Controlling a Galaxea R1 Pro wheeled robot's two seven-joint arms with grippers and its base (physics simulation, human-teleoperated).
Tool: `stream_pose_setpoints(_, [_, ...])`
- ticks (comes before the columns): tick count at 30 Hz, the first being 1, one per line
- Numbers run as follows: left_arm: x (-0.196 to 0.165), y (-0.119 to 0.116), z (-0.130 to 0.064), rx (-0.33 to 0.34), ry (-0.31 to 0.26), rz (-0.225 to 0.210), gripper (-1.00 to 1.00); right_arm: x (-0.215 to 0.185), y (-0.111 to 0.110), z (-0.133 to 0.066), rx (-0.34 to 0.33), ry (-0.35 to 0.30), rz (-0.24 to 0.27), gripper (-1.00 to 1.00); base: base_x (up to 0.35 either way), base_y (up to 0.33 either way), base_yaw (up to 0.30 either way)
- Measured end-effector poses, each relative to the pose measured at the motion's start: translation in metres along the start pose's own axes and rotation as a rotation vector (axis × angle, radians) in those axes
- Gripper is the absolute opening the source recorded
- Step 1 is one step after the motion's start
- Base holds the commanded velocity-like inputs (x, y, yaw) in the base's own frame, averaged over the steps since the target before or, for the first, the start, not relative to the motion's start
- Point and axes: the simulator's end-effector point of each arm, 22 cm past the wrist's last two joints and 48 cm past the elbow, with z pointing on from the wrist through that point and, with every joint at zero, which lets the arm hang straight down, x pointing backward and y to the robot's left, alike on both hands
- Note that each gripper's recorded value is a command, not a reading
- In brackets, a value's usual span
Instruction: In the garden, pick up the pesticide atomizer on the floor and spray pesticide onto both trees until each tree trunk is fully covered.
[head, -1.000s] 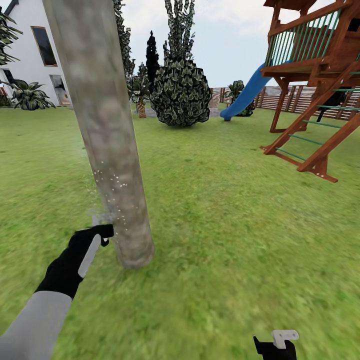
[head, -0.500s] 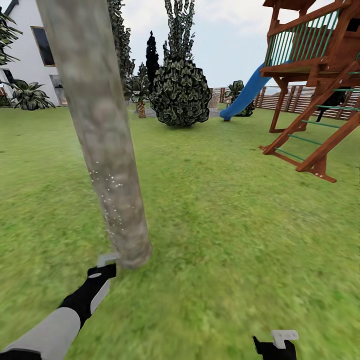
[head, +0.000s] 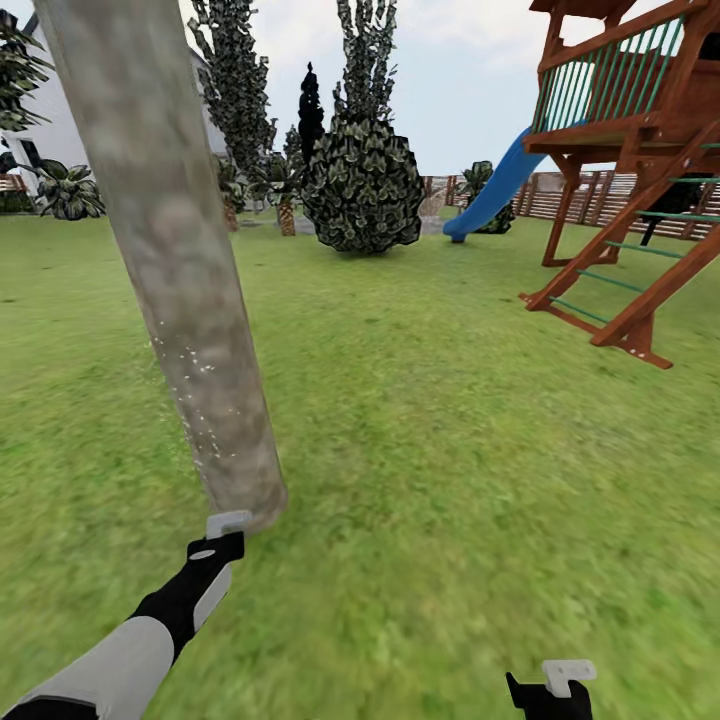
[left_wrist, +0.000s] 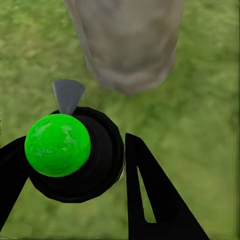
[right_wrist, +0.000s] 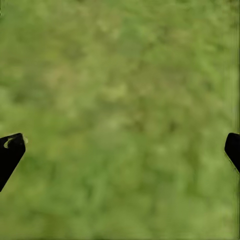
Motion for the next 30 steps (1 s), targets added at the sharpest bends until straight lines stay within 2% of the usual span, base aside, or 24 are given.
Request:
stream_pose_setpoints(8, [-0.0002,0.0018,0.0003,-0.002,0.002,-0.014,-1.0,0.0002,0.0,-0.0001,0.0,0.0,0.0,1.0,0.181,-0.237,0.274])
stream_pose_setpoints(14, [-0.0005,0.0017,0.0004,-0.002,0.002,-0.014,-1.0,0.0001,0.0,0.0,0.0,0.0,0.0,1.0,0.21,-0.225,0.051])
stream_pose_setpoints(18, [-0.0002,0.0017,0.0003,-0.002,0.002,-0.014,-1.0,0.0,0.0002,0.0,0.0,0.0,0.0,1.0,0.203,-0.225,0.232])
stream_pose_setpoints(23, [-0.0009,0.0017,0.0003,-0.002,-0.001,-0.015,-1.0,0.0002,0.0006,-0.0001,-0.001,0.0,0.0,1.0,0.033,-0.266,0.219])
stream_pose_setpoints(30, [-0.0009,0.0034,0.0006,-0.005,0.0,-0.015,-1.0,0.0002,-0.0015,-0.0001,0.003,0.0,-0.001,1.0,0.0,-0.273,0.007])
